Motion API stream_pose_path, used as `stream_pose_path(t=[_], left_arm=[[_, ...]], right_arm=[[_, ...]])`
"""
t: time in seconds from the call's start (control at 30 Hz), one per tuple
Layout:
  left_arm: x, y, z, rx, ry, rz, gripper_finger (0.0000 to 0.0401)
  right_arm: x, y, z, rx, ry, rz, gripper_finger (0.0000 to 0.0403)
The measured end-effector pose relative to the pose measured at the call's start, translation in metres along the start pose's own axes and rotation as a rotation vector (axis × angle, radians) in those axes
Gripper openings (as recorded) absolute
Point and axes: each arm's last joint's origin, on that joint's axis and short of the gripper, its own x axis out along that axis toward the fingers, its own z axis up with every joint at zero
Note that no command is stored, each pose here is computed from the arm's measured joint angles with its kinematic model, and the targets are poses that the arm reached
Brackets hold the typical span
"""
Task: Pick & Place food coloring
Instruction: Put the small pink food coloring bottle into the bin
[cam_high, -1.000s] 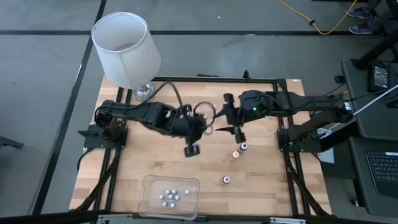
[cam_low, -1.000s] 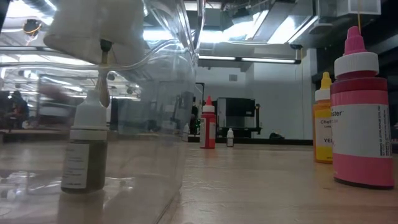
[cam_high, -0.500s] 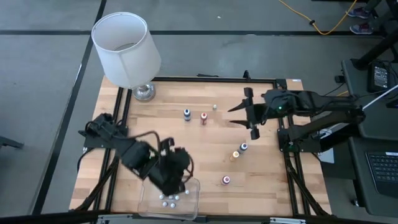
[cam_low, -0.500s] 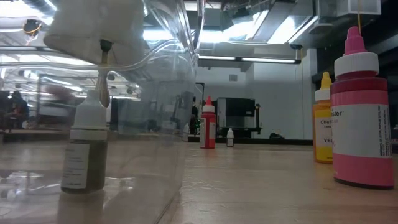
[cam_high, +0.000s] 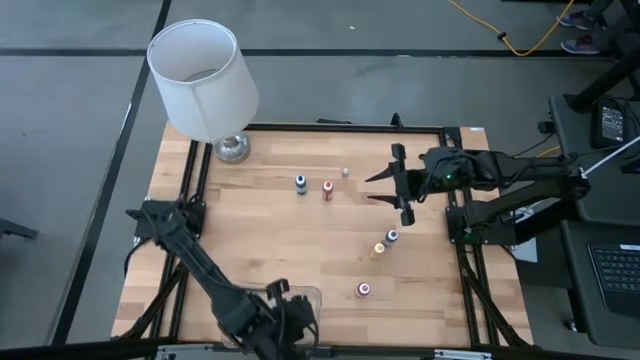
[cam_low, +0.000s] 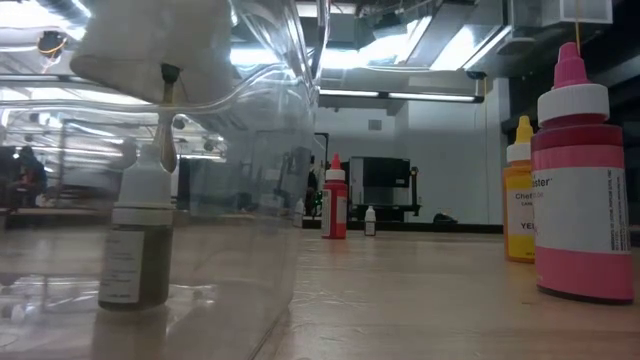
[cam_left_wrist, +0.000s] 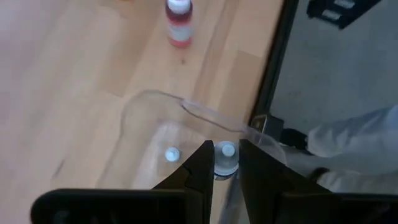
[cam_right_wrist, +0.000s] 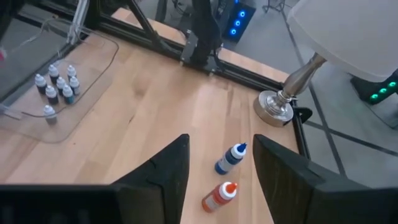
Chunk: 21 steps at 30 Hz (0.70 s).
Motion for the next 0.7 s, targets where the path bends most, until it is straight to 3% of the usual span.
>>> stream_pose_path(t=[0.4, 0.7], left_arm=[[0.061, -0.033, -0.055, 0.004, -0.03, 0.115, 0.0059], [0.09, -0.038, -0.075, -0.074, -0.054, 0.181, 0.0059]], right_arm=[[-0.001, 0.002, 0.002, 0.006, -0.027, 0.054, 0.0177], [-0.001, 0.002, 0.004, 0.003, -0.056, 0.07, 0.0177]])
